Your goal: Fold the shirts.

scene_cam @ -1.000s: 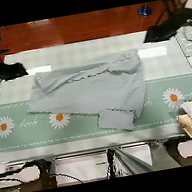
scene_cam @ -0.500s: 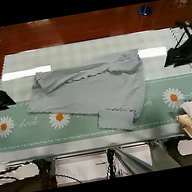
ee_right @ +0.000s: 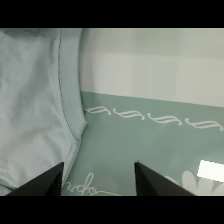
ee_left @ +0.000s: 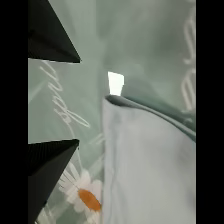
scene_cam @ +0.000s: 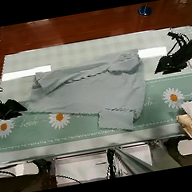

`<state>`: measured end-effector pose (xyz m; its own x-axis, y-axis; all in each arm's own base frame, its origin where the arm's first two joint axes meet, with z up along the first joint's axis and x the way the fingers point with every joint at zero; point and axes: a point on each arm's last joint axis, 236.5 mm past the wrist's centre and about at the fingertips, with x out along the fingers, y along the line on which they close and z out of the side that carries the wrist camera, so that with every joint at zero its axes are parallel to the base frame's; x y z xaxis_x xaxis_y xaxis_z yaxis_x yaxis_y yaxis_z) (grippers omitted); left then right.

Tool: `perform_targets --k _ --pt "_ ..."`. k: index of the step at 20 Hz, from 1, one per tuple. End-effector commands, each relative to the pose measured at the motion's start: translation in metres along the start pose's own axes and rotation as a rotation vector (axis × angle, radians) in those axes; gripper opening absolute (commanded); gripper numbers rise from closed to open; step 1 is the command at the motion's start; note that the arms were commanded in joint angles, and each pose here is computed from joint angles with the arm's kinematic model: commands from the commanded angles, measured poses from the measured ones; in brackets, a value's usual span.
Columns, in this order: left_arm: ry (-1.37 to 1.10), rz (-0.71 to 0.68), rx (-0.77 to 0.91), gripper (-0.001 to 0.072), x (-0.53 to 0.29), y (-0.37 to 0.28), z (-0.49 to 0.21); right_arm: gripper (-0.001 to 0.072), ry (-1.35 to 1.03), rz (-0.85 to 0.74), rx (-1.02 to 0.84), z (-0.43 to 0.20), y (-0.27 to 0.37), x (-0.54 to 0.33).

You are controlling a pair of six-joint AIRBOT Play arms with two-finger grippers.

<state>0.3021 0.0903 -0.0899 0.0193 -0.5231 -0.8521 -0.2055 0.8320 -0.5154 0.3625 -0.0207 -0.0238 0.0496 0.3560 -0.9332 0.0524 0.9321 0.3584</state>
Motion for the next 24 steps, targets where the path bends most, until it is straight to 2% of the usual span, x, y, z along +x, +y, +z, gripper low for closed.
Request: perform_targets --k 1,10,12,13,19,20,21,22,23,24 --pt "-0.073 -0.03 -0.017 0.0607 0.015 0.006 0.022 0.0529 0.006 0.039 -0.004 -0.004 0.01 -0.002" --pt "-0.006 -0.026 0.001 0.0614 0.041 0.01 0.022 0.0528 -0.224 -0.008 -0.057 0.006 0.036 -0.07" --pt "0.053 -0.012 -0.008 0.0579 0.04 0.013 0.01 0.0528 -0.264 -0.017 -0.064 0.003 0.042 -0.085" --pt "0.088 0.008 -0.008 0.0535 0.039 0.016 0.005 0.0529 -0.282 -0.021 -0.067 0.002 0.044 -0.091" --pt "0.176 0.136 -0.064 0.053 0.036 0.022 -0.001 0.0527 -0.355 -0.036 -0.078 -0.005 0.056 -0.117" --pt "0.178 0.143 -0.077 0.0509 0.037 0.021 -0.001 0.0527 -0.358 -0.038 -0.079 -0.005 0.056 -0.118" --pt "0.187 0.164 -0.084 0.0477 0.036 0.023 -0.002 0.0527 -0.359 -0.042 -0.076 -0.005 0.055 -0.119" --pt "0.204 0.193 -0.082 0.0359 0.035 0.027 -0.005 0.0526 -0.358 -0.043 -0.074 -0.006 0.055 -0.118" --pt "0.216 0.23 -0.089 0.0184 0.033 0.035 -0.008 0.0507 -0.358 -0.047 -0.073 -0.006 0.054 -0.118" --pt "0.225 0.254 -0.09 0.0047 0.03 0.04 -0.01 0.048 -0.355 -0.051 -0.068 -0.006 0.053 -0.118"
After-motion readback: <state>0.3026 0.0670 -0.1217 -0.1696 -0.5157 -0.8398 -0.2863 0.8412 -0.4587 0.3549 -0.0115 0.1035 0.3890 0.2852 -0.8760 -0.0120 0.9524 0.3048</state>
